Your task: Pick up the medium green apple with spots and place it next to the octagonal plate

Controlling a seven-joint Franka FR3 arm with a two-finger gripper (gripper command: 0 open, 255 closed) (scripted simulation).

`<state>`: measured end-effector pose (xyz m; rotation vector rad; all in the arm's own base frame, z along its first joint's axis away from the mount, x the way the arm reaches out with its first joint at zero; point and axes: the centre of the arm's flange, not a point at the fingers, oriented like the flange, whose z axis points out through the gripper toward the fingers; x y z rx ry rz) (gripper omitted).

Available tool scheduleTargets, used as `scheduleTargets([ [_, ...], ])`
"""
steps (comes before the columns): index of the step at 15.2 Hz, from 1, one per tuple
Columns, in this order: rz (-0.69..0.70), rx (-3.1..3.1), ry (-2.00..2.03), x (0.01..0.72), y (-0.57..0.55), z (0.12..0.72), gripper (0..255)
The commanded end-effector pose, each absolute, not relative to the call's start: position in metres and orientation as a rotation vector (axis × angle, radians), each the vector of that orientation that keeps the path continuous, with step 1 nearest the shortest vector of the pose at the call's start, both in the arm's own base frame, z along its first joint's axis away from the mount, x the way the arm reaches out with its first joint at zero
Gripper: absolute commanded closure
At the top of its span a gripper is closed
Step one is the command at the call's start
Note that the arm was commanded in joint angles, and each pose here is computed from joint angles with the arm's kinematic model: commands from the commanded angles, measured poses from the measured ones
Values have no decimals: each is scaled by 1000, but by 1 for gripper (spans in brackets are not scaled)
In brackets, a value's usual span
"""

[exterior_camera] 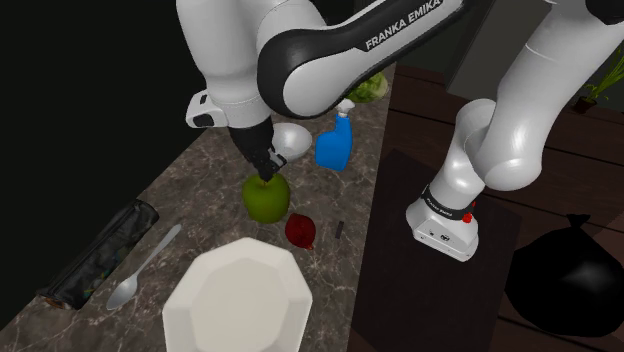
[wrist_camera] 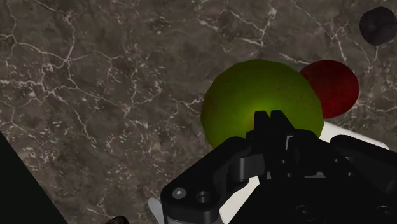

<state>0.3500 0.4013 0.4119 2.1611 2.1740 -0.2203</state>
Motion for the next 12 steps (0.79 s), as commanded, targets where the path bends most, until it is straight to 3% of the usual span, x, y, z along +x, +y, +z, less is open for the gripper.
scheduleTargets([
  [1, -219, 2161, 2174, 349, 400, 400, 255],
  [12, -219, 2161, 2174, 349, 400, 381, 255],
])
